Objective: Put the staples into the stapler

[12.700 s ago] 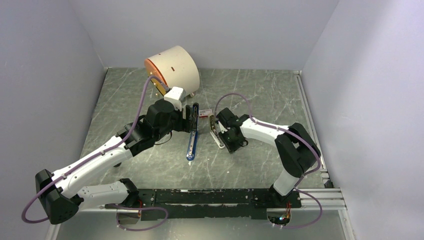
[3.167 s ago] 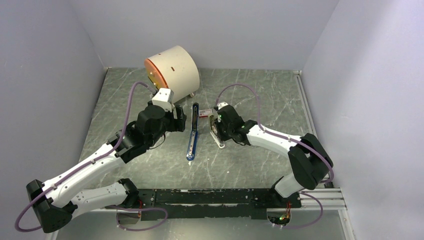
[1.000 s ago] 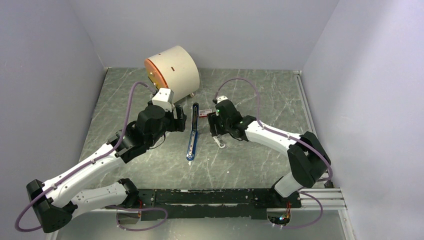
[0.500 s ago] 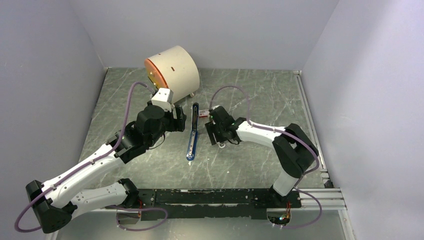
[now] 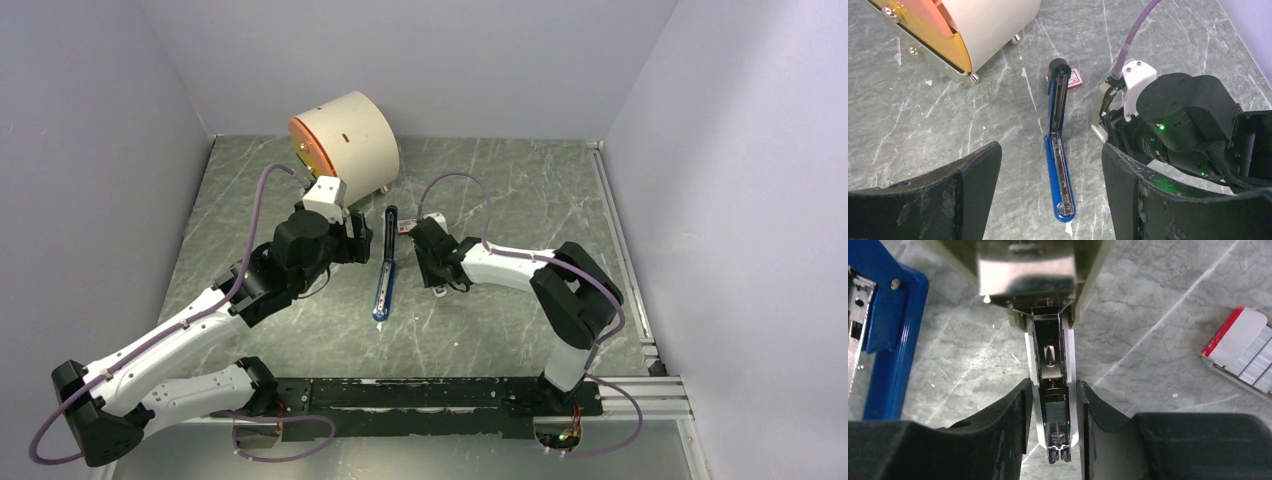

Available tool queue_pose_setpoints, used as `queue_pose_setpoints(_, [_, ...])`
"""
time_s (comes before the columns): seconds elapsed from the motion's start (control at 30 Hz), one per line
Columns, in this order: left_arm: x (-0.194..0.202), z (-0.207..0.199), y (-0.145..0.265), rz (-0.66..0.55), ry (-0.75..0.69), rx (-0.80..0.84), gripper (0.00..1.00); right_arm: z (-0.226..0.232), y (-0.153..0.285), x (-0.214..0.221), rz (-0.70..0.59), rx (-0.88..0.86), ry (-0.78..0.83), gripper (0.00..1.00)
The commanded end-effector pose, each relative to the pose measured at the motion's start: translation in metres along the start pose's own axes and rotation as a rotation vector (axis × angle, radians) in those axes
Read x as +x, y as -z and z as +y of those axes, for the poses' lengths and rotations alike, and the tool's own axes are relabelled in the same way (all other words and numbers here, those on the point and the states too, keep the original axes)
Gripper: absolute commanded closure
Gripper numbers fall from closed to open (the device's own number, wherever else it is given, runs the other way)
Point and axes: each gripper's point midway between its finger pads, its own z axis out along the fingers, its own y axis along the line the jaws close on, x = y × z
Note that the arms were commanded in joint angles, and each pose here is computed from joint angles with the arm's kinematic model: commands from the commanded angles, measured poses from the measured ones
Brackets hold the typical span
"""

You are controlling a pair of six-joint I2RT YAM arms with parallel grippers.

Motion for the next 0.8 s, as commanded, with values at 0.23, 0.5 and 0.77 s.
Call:
queue_pose_setpoints(0.23, [-0.008, 0.004, 0.001, -0.028, 0.005, -0.022, 0.22, -0.002, -0.020, -0.010, -0.054, 0.195, -0.300, 0.66])
queue_pose_setpoints(0.5, [-0.009, 0.004, 0.002, -0.033, 0.005, -0.021, 0.22, 0.007, 0.005, -0.035, -0.100, 0.123, -0.266, 0.48])
queue_pose_setpoints(0.77, [-0.008, 0.005, 0.002, -0.027, 0.005, -0.024, 0.22, 0.010, 0.046, -0.060, -0.170, 0.052, -0.255, 0.34])
